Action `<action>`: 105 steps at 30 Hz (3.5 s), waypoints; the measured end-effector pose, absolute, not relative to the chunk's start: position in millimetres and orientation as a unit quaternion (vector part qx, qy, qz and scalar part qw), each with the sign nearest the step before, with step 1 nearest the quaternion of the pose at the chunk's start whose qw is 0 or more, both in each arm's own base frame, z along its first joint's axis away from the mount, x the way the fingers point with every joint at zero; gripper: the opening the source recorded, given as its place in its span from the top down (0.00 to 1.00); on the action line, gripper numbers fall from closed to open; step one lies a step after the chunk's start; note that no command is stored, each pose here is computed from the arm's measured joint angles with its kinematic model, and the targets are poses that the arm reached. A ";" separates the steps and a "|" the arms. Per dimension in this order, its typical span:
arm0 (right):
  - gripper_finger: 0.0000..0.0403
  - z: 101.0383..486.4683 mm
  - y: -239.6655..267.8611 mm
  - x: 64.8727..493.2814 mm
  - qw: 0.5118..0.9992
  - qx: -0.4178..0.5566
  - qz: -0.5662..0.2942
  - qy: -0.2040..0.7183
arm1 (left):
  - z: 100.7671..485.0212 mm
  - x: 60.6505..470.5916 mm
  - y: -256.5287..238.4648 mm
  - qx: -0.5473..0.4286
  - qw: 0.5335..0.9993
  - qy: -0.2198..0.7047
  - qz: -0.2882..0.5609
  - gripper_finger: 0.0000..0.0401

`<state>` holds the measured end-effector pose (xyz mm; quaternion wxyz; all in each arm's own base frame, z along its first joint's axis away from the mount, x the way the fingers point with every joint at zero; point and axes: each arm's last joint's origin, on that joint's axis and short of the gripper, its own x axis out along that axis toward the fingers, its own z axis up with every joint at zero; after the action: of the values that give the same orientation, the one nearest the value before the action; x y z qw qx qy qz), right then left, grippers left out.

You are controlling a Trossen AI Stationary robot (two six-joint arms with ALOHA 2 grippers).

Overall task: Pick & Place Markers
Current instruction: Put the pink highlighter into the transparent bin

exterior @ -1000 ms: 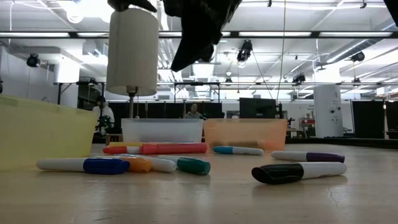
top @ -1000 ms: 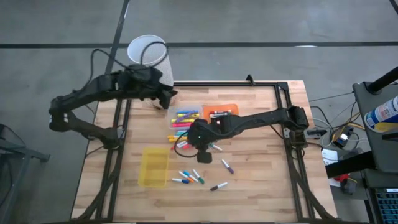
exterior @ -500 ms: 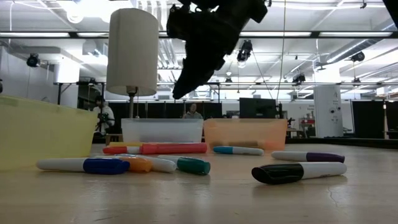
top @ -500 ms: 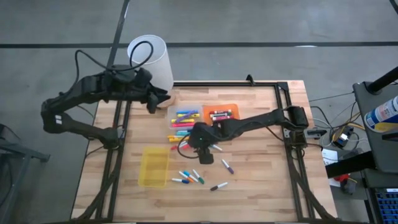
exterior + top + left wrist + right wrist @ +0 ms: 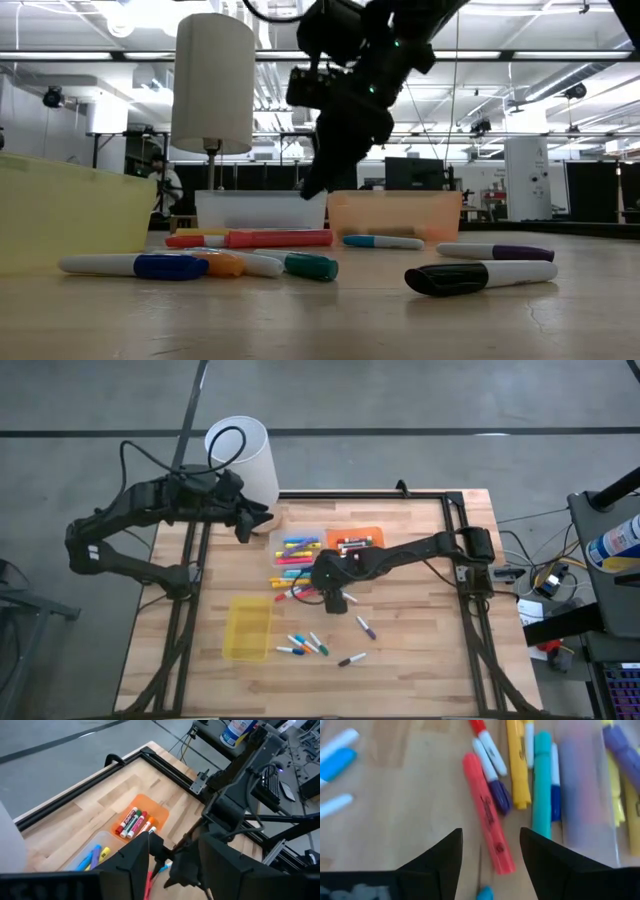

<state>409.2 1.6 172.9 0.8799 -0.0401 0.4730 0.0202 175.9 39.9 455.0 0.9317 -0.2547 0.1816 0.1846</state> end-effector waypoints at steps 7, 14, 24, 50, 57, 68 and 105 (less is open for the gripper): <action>0.53 160.4 -7.1 405.2 0.887 -0.036 0.044 0.459 | 454.9 175.9 40.0 -0.250 0.933 0.182 0.185 0.59; 0.54 139.2 -6.5 410.5 0.879 -0.040 0.050 0.473 | 455.0 175.9 40.0 -0.253 0.932 0.181 0.186 0.59; 0.58 130.2 -7.1 422.1 0.858 -0.004 0.031 0.513 | 455.0 175.8 40.2 -0.253 0.932 0.181 0.188 0.59; 0.87 225.6 -3.2 453.1 0.858 0.020 0.037 0.513 | 455.0 175.9 40.2 -0.227 0.939 0.186 0.182 0.59; 0.87 293.7 -4.7 456.5 0.878 0.026 0.017 0.478 | 453.4 175.3 40.1 -0.205 0.941 0.199 0.179 0.59; 0.87 385.9 -8.9 449.2 0.935 0.026 -0.032 0.353 | 455.8 177.1 37.7 -0.260 0.937 0.187 0.142 0.59; 0.87 513.6 -15.6 381.9 0.975 0.142 -0.170 0.018 | 508.2 183.7 38.8 -0.222 0.970 -0.062 0.080 0.59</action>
<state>381.9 -15.6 513.6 0.9750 0.1423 0.0181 -0.1697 183.7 38.8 508.2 0.9698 -0.2222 -0.0620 0.0797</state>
